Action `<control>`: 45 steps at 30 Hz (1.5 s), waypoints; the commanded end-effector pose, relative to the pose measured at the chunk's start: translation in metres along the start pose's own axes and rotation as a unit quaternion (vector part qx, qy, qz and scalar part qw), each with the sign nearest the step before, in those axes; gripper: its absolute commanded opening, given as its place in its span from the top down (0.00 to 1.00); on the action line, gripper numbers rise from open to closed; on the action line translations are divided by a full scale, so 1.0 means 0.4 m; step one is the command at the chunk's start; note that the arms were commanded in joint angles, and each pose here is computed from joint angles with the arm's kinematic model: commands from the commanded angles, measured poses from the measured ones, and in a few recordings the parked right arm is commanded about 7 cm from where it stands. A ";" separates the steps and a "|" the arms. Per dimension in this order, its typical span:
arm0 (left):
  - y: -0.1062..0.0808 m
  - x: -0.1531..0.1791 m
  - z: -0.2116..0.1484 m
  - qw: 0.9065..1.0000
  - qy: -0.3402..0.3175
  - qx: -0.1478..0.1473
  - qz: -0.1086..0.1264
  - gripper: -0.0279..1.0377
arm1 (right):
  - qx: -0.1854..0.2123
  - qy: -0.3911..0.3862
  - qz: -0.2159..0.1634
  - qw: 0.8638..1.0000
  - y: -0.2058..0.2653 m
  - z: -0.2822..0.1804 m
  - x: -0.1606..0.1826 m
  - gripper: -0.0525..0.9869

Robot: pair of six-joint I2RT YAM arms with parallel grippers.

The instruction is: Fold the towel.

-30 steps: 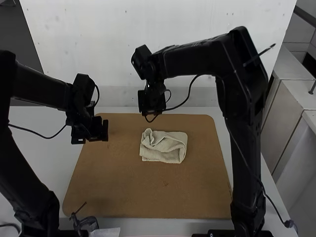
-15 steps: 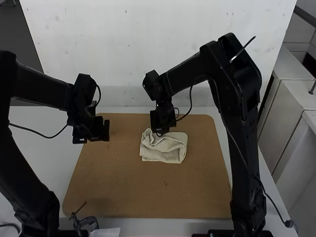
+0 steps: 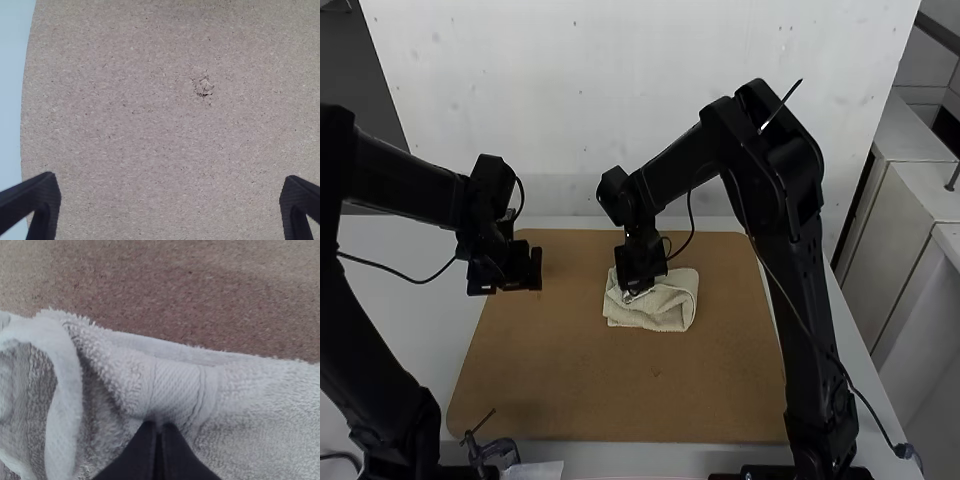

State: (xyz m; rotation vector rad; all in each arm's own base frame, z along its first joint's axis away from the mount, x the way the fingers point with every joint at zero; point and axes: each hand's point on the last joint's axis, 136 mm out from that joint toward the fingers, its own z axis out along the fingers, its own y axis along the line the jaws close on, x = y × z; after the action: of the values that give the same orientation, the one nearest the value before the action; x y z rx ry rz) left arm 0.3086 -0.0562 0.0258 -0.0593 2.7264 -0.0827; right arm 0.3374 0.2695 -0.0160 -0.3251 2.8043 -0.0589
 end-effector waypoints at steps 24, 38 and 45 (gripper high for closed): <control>0.018 -0.014 0.002 1.000 -0.018 -0.006 -0.002 0.06 | -0.039 -0.057 -0.041 0.997 0.189 -0.044 -0.009 0.94; 0.019 -0.011 0.008 1.000 -0.015 -0.007 -0.001 0.06 | -0.039 -0.062 -0.042 0.996 0.191 -0.065 -0.025 0.93; 0.021 -0.013 0.005 1.000 -0.017 -0.006 0.000 0.06 | -0.032 -0.082 -0.031 0.996 0.147 -0.163 -0.073 0.61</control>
State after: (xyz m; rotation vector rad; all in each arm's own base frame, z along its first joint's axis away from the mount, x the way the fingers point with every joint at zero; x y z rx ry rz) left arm 0.3136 -0.0539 0.0256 -0.0619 2.6981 -0.0849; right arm 0.3119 0.3264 -0.0021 -0.4748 2.7296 -0.0336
